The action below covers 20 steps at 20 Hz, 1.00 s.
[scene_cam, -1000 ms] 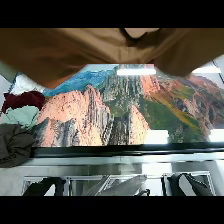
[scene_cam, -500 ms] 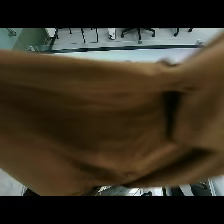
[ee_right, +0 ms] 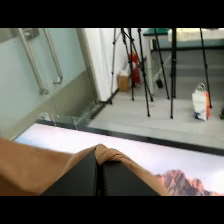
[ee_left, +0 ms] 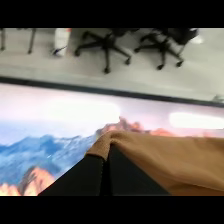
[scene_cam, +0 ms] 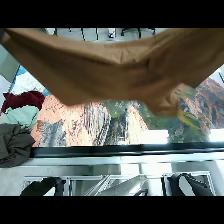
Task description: Fold the shirts.
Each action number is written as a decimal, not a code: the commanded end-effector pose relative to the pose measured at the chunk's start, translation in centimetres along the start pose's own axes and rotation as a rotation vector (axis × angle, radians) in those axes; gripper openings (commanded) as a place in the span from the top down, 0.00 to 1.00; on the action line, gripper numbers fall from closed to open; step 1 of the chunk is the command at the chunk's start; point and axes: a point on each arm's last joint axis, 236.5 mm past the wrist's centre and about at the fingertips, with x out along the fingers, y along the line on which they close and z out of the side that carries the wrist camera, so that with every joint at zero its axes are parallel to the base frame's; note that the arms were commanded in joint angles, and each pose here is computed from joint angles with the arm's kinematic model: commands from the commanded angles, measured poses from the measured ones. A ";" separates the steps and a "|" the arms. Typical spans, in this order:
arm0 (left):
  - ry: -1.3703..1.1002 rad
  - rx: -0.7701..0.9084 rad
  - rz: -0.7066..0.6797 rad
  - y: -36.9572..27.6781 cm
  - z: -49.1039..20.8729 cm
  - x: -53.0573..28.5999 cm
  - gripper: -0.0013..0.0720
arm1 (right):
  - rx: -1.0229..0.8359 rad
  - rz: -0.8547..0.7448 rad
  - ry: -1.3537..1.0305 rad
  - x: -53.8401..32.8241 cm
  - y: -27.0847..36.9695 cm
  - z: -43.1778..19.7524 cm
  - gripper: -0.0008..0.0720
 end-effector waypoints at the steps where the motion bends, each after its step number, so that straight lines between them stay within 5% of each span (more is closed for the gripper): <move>1: -0.144 0.022 -0.140 -4.3 4.7 -6.7 0.97 | -0.100 -0.033 -0.096 -3.0 3.3 2.7 0.96; 5: -0.317 0.008 -0.235 -5.4 7.0 -17.9 0.97 | -0.325 -0.232 -0.290 -9.3 6.9 8.1 0.96; 9: -0.343 -0.043 -0.065 0.0 5.6 -20.0 0.97 | -0.283 -0.284 -0.244 -9.5 5.7 7.4 0.96; 14: -0.050 0.063 0.164 3.3 -2.3 -8.3 0.97 | 0.058 -0.021 0.093 -0.5 -0.2 -2.6 0.96; 17: 0.188 0.127 0.284 4.5 -9.2 0.5 0.97 | 0.213 -0.001 0.276 5.0 -4.9 -12.4 0.96; 20: 0.494 -0.033 0.121 6.5 -18.7 9.5 0.97 | 0.329 -0.050 0.428 9.3 -8.9 -23.2 0.96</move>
